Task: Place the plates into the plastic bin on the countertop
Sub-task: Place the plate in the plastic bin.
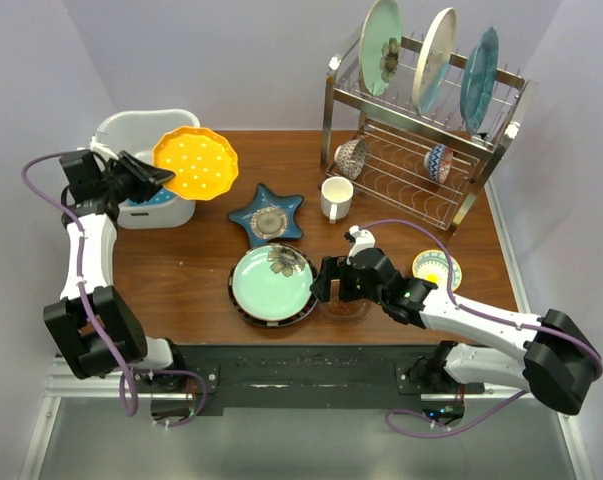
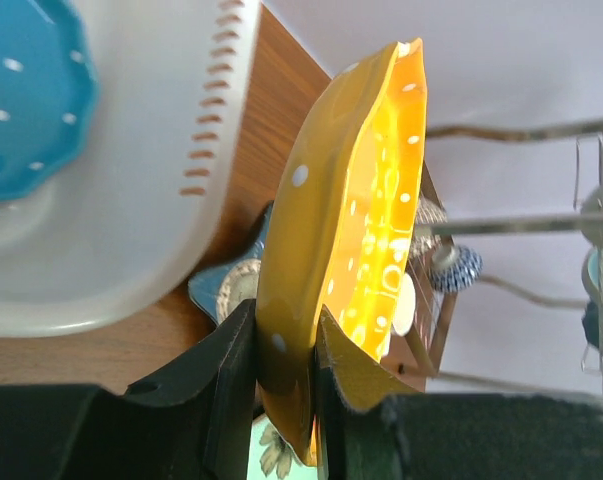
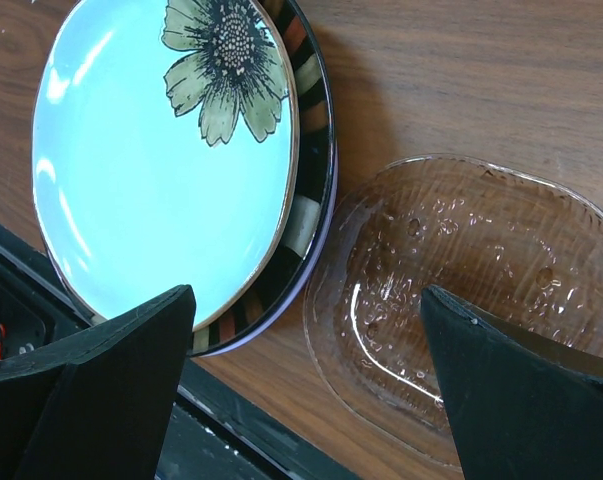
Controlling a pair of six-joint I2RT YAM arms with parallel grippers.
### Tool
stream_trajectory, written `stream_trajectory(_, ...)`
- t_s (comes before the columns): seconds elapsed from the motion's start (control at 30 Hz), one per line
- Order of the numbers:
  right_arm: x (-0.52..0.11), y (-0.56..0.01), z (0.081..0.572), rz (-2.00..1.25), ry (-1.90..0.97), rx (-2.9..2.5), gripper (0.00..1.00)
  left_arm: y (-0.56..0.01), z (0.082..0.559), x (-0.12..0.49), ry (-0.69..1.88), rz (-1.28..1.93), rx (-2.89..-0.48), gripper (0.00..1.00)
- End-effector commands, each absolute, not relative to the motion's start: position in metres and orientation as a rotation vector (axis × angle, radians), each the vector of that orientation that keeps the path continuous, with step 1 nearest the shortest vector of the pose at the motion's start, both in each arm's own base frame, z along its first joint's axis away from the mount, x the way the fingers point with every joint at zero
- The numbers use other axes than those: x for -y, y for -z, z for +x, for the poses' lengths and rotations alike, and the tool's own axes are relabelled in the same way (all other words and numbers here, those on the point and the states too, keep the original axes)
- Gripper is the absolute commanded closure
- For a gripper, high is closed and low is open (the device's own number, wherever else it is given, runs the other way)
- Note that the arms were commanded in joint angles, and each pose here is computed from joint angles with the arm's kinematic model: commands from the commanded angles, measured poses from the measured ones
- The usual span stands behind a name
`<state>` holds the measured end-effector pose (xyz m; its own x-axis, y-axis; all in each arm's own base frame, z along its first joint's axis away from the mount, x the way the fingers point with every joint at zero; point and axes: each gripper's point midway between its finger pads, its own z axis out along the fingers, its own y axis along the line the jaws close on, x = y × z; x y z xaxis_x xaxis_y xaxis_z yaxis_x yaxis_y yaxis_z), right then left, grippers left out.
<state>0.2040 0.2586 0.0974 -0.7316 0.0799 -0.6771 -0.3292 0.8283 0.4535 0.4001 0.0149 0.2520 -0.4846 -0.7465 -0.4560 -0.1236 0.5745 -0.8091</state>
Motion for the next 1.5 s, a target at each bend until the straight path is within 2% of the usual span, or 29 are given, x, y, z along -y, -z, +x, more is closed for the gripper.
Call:
stream_trajectory(0.0,-0.267,-0.111,0.212,-0.194,-0.755,-2.235,0.02,-0.31,0.41,-0.04,0.859,-0.686,-1.748,1.0)
stream_trajectory(0.33,-0.266,-0.11,0.212,-0.196,-0.748,-2.236,0.02,-0.311,0.42,-0.07,0.795,-0.823,-1.675,1.0)
stream_trajectory(0.77,-0.264,-0.109,0.212,-0.196,-0.741,-2.236,0.01,-0.291,0.41,-0.116,0.574,-1.019,-1.623,1.0)
stream_trajectory(1.47,-0.265,-0.098,0.208,-0.211,-0.739,-2.272,0.01,-0.271,0.413,-0.147,0.439,-1.163,-1.586,1.0)
